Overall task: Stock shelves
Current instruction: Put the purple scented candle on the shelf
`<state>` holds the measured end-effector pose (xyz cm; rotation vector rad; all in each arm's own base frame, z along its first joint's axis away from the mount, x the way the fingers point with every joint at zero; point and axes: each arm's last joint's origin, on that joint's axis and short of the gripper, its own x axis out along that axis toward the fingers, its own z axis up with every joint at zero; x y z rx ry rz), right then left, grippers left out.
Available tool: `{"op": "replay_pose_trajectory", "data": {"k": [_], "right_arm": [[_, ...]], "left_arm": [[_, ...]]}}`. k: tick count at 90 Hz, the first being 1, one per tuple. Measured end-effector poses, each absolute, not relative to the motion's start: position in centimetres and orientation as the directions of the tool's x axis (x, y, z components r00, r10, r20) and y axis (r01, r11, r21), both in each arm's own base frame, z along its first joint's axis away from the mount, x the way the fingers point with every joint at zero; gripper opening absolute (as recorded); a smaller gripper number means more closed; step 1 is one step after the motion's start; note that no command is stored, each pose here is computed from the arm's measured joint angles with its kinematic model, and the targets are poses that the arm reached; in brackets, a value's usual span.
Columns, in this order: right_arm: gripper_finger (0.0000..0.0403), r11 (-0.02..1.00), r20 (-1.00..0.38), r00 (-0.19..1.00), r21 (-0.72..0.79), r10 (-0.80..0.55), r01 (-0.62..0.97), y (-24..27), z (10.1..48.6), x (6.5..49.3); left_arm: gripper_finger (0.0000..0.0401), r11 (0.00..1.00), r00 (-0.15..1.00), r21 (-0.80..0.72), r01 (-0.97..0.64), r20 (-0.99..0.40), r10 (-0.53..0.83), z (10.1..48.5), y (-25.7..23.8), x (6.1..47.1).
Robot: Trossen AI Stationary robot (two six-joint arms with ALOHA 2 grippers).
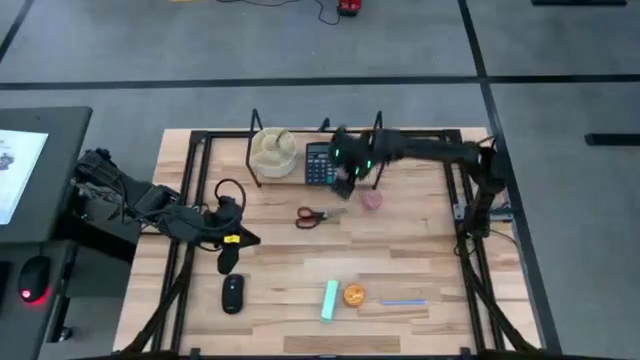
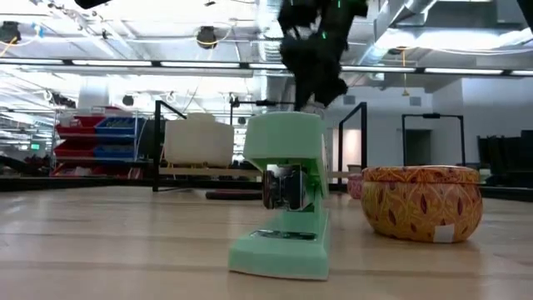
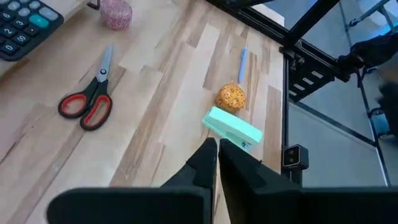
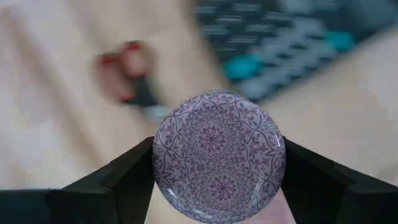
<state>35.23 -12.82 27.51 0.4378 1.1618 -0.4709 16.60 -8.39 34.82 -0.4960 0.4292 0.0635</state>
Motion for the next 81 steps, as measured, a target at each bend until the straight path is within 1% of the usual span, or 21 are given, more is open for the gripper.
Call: {"op": "replay_pose_trajectory", "data": {"k": [12,26,45,58,73,77,81], "right_arm": [[0.0271,0.775,-0.949,0.29,0.091,-0.123,0.625,-16.2,26.4,34.3],[0.0271,0.764,-0.957,0.262,0.078,-0.122,0.64,-17.8,25.3,34.1],[0.0271,0.778,-0.948,0.278,0.053,-0.159,0.626,-18.4,25.0,34.6],[0.0271,0.804,-0.955,0.265,0.051,-0.135,0.592,-17.9,24.5,34.9],[0.0271,0.854,-0.959,0.255,0.028,-0.124,0.519,-17.1,24.2,35.3],[0.0271,0.863,-0.957,0.275,0.061,-0.092,0.501,-16.9,24.0,35.6],[0.0271,0.873,-0.962,0.26,0.057,-0.082,0.485,-16.6,23.4,35.8]], "left_arm": [[0.0,0.879,0.91,-0.449,-0.162,-0.413,-0.044,34.8,-8.4,16.6],[0.0,0.877,0.912,-0.449,-0.171,-0.41,-0.032,34.8,-8.4,16.6],[0.0,0.877,0.915,-0.442,-0.189,-0.404,-0.007,34.9,-8.3,16.6],[0.0,0.876,0.916,-0.443,-0.192,-0.401,-0.002,34.9,-8.3,16.6],[0.0,0.874,0.921,-0.448,-0.189,-0.389,0.0,35.0,-8.3,16.7],[0.0,0.875,0.921,-0.447,-0.188,-0.389,0.0,35.0,-8.3,16.7],[0.0,0.875,0.921,-0.446,-0.188,-0.389,-0.001,35.0,-8.3,16.7]]}}
